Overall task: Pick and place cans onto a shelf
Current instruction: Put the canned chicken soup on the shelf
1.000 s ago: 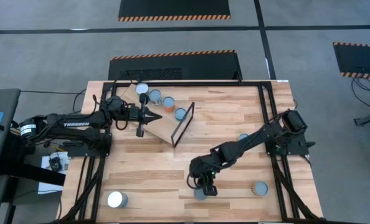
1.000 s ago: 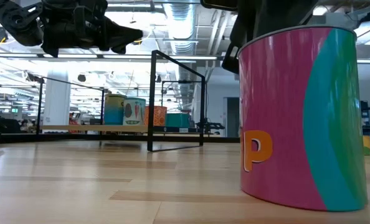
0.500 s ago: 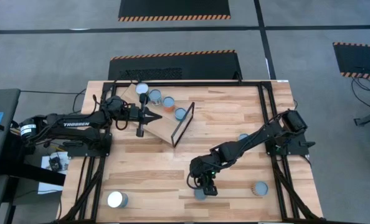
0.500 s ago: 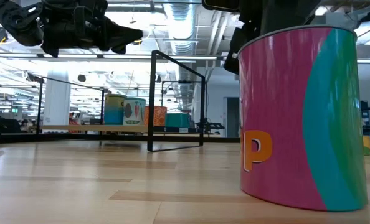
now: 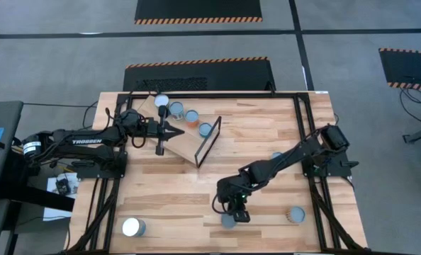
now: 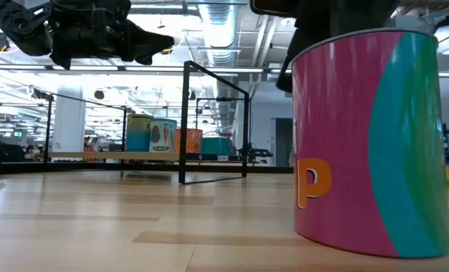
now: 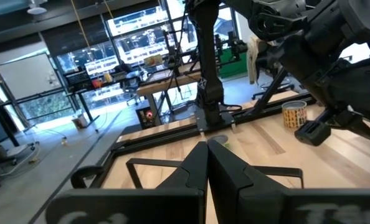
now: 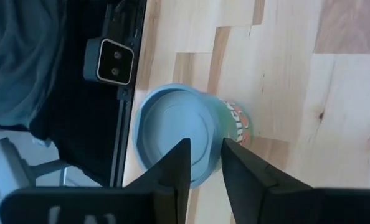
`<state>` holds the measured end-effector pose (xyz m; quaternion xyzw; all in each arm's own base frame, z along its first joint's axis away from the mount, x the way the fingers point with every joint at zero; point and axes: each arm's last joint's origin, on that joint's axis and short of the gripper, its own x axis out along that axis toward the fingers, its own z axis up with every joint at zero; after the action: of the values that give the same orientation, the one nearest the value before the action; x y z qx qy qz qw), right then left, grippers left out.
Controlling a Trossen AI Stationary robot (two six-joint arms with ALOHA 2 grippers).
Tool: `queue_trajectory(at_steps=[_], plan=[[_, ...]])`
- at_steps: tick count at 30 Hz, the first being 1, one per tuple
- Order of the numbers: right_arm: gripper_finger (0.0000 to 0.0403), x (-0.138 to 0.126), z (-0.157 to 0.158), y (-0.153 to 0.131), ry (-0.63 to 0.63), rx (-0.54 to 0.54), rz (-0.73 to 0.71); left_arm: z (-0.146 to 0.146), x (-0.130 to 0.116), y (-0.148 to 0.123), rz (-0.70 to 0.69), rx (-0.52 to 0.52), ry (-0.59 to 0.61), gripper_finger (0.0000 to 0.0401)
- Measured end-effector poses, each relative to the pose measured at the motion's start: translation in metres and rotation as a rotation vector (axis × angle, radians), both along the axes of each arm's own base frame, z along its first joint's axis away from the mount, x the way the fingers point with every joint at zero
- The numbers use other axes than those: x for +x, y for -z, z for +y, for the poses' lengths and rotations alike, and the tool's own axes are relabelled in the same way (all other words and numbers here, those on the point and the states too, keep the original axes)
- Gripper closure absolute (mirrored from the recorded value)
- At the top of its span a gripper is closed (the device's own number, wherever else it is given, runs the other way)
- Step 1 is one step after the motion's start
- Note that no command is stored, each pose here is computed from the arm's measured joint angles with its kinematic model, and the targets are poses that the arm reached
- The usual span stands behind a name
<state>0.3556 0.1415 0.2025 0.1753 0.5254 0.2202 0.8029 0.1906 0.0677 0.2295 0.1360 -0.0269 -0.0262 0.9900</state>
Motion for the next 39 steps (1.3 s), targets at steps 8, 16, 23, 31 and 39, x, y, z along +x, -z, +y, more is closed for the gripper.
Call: queue_trajectory(at_steps=[8,16,23,31,39], plan=[[0.0263,0.0014,-0.0062,-0.0001,-0.026,0.03,0.009,0.0002,0.0,0.0,0.0,-0.002,-0.007,0.0401],[0.0275,-0.0001,-0.0071,0.0013,-0.023,0.0,0.018,0.0002,0.0,0.0005,0.007,-0.03,-0.007,0.0401],[0.0275,-0.0004,-0.0096,0.0022,0.028,-0.089,0.003,0.0002,0.0001,0.0011,0.012,-0.033,-0.006,0.0401],[0.0283,0.0003,-0.0096,0.002,0.043,-0.112,-0.011,0.0002,0.0001,0.0016,0.019,-0.062,-0.005,0.0401],[0.0254,-0.0029,-0.0025,0.004,0.052,-0.079,0.03,0.0002,0.0001,0.0076,0.078,-0.089,-0.007,0.0401]])
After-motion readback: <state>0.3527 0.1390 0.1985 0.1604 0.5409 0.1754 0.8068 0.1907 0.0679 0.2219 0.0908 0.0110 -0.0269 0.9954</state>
